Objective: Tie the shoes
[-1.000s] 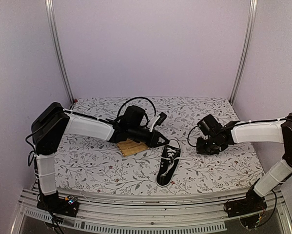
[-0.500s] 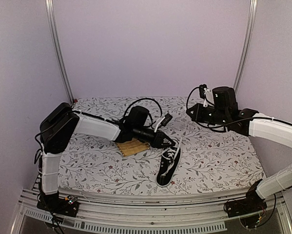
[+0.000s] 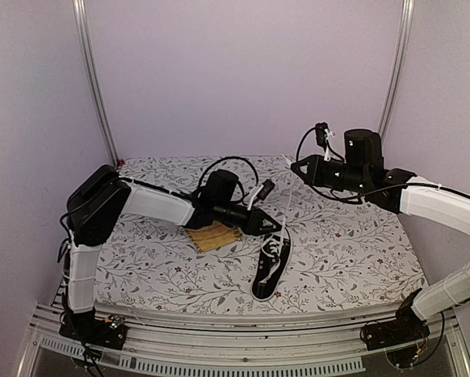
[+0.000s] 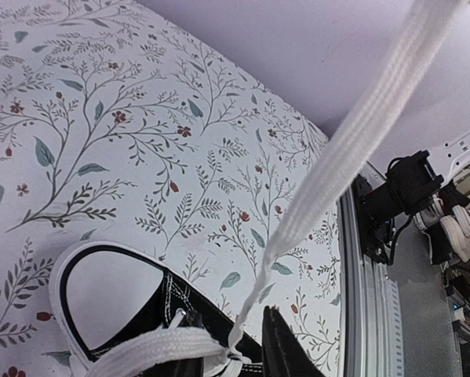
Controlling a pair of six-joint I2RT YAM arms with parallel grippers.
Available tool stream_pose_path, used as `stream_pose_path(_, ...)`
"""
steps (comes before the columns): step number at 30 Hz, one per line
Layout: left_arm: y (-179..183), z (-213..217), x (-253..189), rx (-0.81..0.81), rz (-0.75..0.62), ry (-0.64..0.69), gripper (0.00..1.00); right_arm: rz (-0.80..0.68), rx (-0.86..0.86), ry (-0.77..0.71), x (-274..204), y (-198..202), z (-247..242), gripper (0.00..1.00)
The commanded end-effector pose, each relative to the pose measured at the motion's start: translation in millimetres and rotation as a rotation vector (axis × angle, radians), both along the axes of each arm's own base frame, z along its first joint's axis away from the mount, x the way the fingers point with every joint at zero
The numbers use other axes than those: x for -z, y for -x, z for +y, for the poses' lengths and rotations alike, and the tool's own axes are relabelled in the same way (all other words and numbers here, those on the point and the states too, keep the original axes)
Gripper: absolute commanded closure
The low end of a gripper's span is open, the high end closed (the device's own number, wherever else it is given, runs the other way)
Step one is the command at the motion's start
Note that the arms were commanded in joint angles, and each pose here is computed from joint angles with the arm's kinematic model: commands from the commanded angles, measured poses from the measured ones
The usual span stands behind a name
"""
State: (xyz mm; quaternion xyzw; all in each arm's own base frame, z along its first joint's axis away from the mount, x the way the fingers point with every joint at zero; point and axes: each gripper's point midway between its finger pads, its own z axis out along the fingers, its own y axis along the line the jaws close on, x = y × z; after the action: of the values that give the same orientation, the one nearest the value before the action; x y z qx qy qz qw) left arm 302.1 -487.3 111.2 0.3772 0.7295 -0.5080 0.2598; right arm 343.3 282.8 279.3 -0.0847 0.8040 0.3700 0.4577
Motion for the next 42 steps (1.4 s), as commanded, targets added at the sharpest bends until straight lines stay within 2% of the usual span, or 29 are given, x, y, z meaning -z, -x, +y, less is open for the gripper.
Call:
stream_pose_path(1, -13.8, -3.4, -5.1, -0.018, -0.021, 0.034, 0.74, -0.043, -0.034, -0.042, -23.1, 2.8, 4.5, 0.98)
stream_pose_path(13, -4.6, -10.0, -9.3, 0.056, -0.013, 0.071, 0.64, -0.045, -0.056, -0.047, -25.2, 1.7, 10.0, 0.98)
stream_pose_path(20, -5.4, -15.4, -7.9, 0.065, -0.012, 0.074, 0.63, -0.044, -0.063, -0.051, -26.3, 3.0, 10.7, 0.98)
stream_pose_path(26, -1.4, -20.4, -9.5, 0.083, -0.01, 0.081, 0.68, -0.036, -0.054, -0.05, -22.8, 2.7, 9.2, 0.98)
stream_pose_path(35, 9.8, -22.9, -10.1, 0.113, -0.022, 0.08, 0.62, -0.022, -0.034, -0.046, -17.2, -0.2, 7.4, 0.98)
stream_pose_path(38, 10.4, -23.0, -11.3, 0.114, -0.028, 0.081, 0.68, -0.017, -0.028, -0.045, -15.6, -0.8, 7.0, 0.98)
stream_pose_path(42, 11.0, -23.9, -14.0, 0.118, -0.033, 0.089, 0.84, -0.011, -0.017, -0.044, -13.4, -1.6, 5.6, 0.98)
